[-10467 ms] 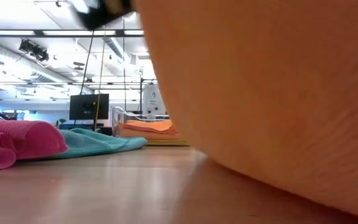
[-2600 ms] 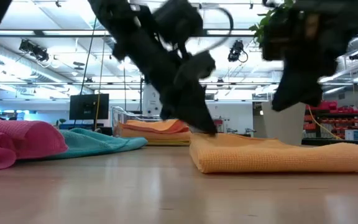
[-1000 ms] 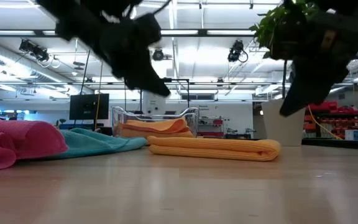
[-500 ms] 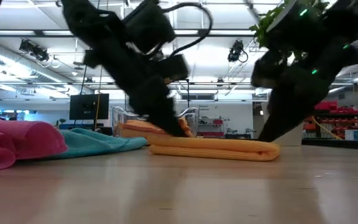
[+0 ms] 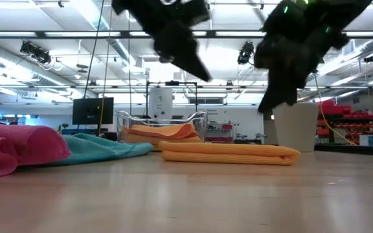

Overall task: Fold microfiber towels
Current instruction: Put the orange microfiber towel into the transparent bin

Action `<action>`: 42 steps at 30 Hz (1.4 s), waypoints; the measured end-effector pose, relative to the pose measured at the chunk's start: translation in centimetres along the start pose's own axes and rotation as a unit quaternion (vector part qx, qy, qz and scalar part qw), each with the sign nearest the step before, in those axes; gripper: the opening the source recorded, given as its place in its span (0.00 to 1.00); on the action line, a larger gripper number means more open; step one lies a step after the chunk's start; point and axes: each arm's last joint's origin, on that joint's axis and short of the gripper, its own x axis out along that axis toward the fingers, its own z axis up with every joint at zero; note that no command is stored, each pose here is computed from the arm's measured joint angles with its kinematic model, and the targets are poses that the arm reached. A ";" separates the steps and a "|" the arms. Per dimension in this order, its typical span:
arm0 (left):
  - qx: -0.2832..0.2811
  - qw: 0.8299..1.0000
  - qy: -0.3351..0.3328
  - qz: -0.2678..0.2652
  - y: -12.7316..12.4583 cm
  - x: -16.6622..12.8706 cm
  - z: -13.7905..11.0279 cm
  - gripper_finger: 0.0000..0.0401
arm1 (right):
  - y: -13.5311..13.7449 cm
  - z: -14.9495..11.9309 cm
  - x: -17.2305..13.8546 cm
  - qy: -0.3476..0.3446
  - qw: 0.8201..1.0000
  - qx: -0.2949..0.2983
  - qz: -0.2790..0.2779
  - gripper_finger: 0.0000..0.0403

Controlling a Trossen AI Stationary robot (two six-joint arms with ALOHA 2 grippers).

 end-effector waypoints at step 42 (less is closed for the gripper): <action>0.265 0.961 -0.049 -0.053 -7.5 4.4 -11.3 0.73 | 9.9 -9.0 2.9 0.062 0.921 -0.375 -0.086 0.59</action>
